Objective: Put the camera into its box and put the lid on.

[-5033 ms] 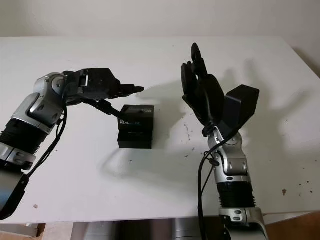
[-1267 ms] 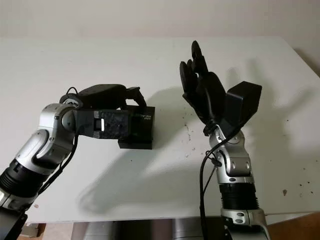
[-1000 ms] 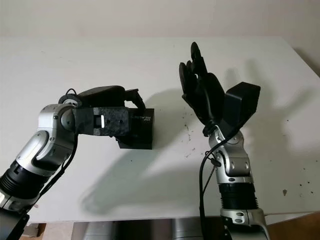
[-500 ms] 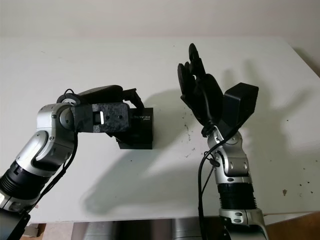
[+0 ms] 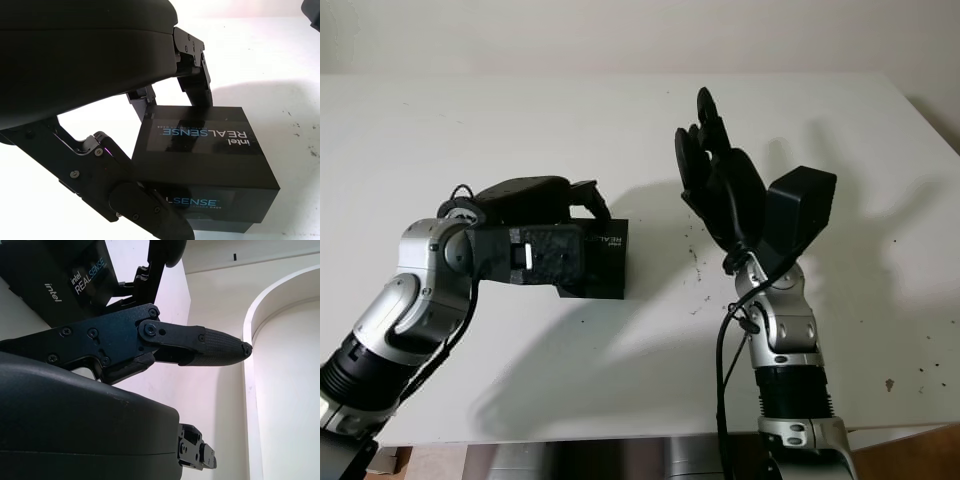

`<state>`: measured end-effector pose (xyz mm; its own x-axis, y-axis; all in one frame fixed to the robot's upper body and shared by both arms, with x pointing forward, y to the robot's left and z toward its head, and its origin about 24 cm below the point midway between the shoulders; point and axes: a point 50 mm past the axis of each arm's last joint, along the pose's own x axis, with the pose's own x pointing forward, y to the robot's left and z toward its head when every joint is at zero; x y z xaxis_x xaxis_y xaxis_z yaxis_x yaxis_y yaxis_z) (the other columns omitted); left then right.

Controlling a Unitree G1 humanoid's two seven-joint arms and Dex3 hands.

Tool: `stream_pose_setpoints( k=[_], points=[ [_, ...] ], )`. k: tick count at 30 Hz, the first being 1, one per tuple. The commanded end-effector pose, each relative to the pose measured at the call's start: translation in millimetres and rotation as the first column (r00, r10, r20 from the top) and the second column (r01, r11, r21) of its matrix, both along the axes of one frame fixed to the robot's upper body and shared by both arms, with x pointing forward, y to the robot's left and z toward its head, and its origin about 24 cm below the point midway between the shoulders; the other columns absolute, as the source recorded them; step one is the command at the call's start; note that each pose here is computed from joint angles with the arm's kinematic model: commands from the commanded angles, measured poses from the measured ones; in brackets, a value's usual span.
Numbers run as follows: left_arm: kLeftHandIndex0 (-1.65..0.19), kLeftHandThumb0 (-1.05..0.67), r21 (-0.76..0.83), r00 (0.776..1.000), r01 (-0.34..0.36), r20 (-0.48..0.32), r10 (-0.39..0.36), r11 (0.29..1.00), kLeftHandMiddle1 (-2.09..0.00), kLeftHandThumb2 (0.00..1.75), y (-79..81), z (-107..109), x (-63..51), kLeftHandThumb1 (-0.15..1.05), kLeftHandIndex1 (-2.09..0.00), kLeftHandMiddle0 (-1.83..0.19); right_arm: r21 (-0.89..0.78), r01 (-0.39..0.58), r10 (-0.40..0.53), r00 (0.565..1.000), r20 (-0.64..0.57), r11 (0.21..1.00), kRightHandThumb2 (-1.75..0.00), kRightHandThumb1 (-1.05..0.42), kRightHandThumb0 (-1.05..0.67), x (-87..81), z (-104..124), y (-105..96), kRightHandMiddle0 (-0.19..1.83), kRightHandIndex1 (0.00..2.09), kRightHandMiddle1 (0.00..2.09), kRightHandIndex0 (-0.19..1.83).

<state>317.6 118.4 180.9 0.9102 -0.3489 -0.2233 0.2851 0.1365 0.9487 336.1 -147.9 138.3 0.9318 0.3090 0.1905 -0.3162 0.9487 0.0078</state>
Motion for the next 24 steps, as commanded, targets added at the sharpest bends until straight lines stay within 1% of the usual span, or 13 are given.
stream_pose_setpoints(
  k=[1, 4, 7, 8, 10, 11, 14, 19, 21, 22, 23, 24],
  points=[
    [-0.57, -0.23, 0.017, 0.999, 0.037, -0.013, -0.037, 0.999, -2.09, 0.26, -3.8, -8.8, -6.0, 1.05, -2.08, -0.97, -0.001, -0.003, 0.003, 1.000, 0.031, 1.000, -0.53, -1.05, -0.71, 1.1, 7.2, 1.6, -0.19, 0.00, 0.00, -0.19],
    [-0.68, -0.23, 0.020, 0.999, 0.049, -0.004, -0.049, 0.999, -2.09, 0.26, -3.7, -11.5, -7.8, 1.05, -2.09, -1.15, -0.003, 0.000, 0.000, 0.999, 0.035, 1.000, -0.53, -1.05, -0.72, 0.9, 7.2, 1.1, -0.19, 0.00, 0.00, -0.19],
    [-0.73, -0.22, 0.018, 0.999, 0.045, -0.005, -0.044, 0.999, -2.09, 0.27, -3.2, -13.4, -8.0, 1.05, -2.09, -1.23, -0.003, -0.002, 0.002, 0.999, 0.035, 1.000, -0.53, -1.05, -0.71, 0.6, 7.4, 0.8, -0.19, 0.00, 0.00, -0.19],
    [-0.72, -0.23, 0.019, 0.999, 0.040, -0.009, -0.040, 0.999, -2.09, 0.28, -3.0, -13.8, -7.9, 1.05, -2.09, -1.22, -0.004, -0.003, 0.003, 0.999, 0.035, 1.000, -0.53, -1.05, -0.71, 0.6, 7.4, 0.6, -0.19, 0.00, 0.00, -0.19],
    [-0.59, -0.23, 0.015, 0.999, 0.034, -0.018, -0.033, 0.999, -2.09, 0.27, -2.6, -14.0, -7.6, 1.05, -2.09, -1.10, -0.007, -0.004, 0.004, 0.999, 0.034, 1.000, -0.53, -1.05, -0.71, 0.6, 7.3, 0.1, -0.19, 0.00, 0.00, -0.19],
    [-0.56, -0.23, 0.008, 0.999, 0.032, -0.020, -0.032, 0.999, -2.09, 0.27, -2.5, -14.1, -7.5, 1.05, -2.09, -1.07, -0.007, -0.004, 0.004, 0.999, 0.033, 1.000, -0.53, -1.05, -0.71, 0.6, 7.2, -0.1, -0.19, 0.00, 0.00, -0.19],
    [-0.51, -0.21, -0.008, 0.999, 0.028, -0.027, -0.028, 1.000, -2.09, 0.26, -1.8, -14.4, -7.3, 1.05, -2.09, -1.02, -0.006, -0.005, 0.005, 0.999, 0.034, 1.000, -0.52, -1.05, -0.72, 0.6, 7.2, -0.4, -0.19, 0.00, 0.00, -0.19],
    [-0.49, -0.21, -0.019, 0.999, 0.020, -0.032, -0.020, 1.000, -2.09, 0.26, -0.9, -14.7, -6.4, 1.05, -2.09, -0.94, -0.005, -0.005, 0.005, 0.999, 0.035, 1.000, -0.53, -1.05, -0.71, 0.7, 7.5, -0.7, -0.19, 0.00, 0.00, -0.19],
    [-0.41, -0.25, 0.024, 1.000, 0.016, -0.020, -0.016, 1.000, -2.09, 0.24, -1.0, -14.4, -6.6, 1.05, -2.09, -0.90, -0.007, -0.009, 0.010, 0.999, 0.038, 1.000, -0.53, -1.05, -0.71, 1.0, 7.6, -0.7, -0.19, 0.00, 0.00, -0.19],
    [-0.24, -0.29, 0.062, 1.000, 0.016, -0.019, -0.015, 0.998, -2.09, 0.24, -1.3, -13.6, -6.9, 1.05, -2.08, -0.78, -0.010, -0.011, 0.011, 0.999, 0.039, 1.000, -0.53, -1.05, -0.71, 1.1, 7.6, -1.0, -0.19, 0.00, 0.00, -0.19],
    [-0.01, -0.40, 0.093, 0.999, 0.007, -0.038, -0.003, 0.996, -2.00, 0.27, -1.4, -12.9, -6.9, 1.05, -1.86, -0.35, -0.012, -0.011, 0.012, 0.999, 0.040, 1.000, -0.54, -1.05, -0.71, 1.2, 7.6, -1.0, -0.19, 0.00, 0.00, -0.19],
    [0.07, -0.48, 0.125, 0.998, -0.004, -0.063, 0.012, 0.992, -1.80, 0.30, -1.4, -12.5, -6.8, 1.05, -1.54, -0.13, -0.013, -0.010, 0.011, 0.999, 0.040, 1.000, -0.54, -1.05, -0.71, 1.2, 7.8, -1.1, -0.19, 0.00, 0.00, -0.19]
  ],
)
